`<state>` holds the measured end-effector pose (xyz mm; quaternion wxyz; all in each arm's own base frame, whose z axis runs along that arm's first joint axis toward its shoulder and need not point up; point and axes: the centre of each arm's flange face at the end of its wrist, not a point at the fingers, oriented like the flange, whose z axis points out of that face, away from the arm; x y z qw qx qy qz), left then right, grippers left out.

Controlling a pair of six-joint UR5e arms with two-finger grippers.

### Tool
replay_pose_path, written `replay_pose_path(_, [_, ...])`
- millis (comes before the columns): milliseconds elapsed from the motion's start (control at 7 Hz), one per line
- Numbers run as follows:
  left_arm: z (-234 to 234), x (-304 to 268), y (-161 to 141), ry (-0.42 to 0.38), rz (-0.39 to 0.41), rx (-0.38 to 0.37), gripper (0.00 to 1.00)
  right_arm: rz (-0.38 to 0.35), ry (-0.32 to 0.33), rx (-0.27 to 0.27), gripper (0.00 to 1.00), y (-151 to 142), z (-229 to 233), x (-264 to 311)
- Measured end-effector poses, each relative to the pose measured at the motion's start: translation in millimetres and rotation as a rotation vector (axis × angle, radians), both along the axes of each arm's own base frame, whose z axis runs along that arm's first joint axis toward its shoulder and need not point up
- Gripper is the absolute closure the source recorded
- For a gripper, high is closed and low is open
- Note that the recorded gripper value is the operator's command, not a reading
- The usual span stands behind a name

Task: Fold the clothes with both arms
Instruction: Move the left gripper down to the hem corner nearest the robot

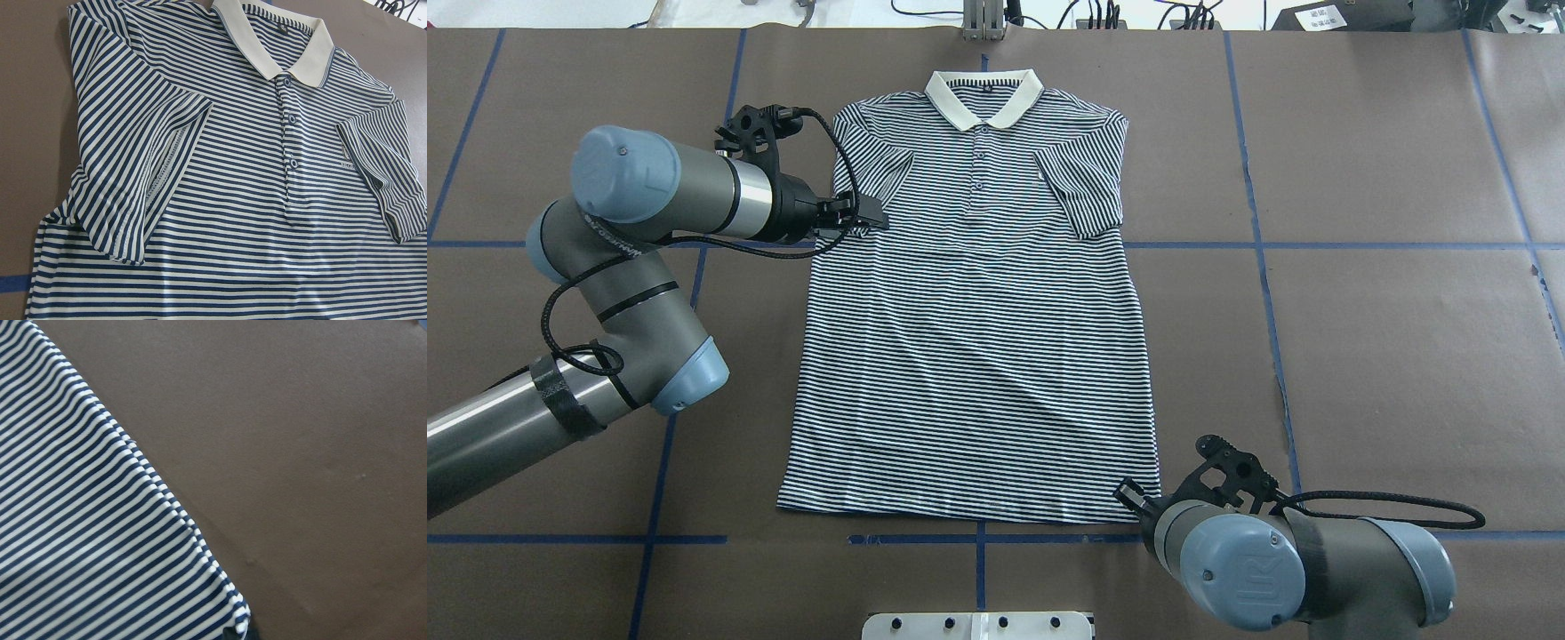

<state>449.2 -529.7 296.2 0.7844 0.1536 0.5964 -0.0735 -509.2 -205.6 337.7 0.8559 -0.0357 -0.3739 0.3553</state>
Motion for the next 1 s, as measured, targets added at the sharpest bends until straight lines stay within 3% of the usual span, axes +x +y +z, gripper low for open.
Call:
replay_pose_path(143, [-8,-8,7,0.034,-0.021,-0.039,0.17,0.002,-0.006,0.001,1.00,0,-9,6])
replay_pose_path(286, [-18,-20,29,0.080,-0.041,-0.093,0.29,0.002,-0.013,0.002,1.00,1,-18,11])
replay_pose_path(429, [-19,-30,72,0.084,-0.029,-0.162,0.30,0.003,-0.023,0.004,1.00,1,-26,15])
replay_pose_path(714, [-22,-18,162,-0.044,0.005,-0.301,0.31,0.002,-0.028,0.005,1.00,1,-29,18])
replay_pose_path(1000, [4,22,240,-0.163,-0.022,-0.396,0.34,0.001,-0.032,0.005,1.00,1,-31,19])
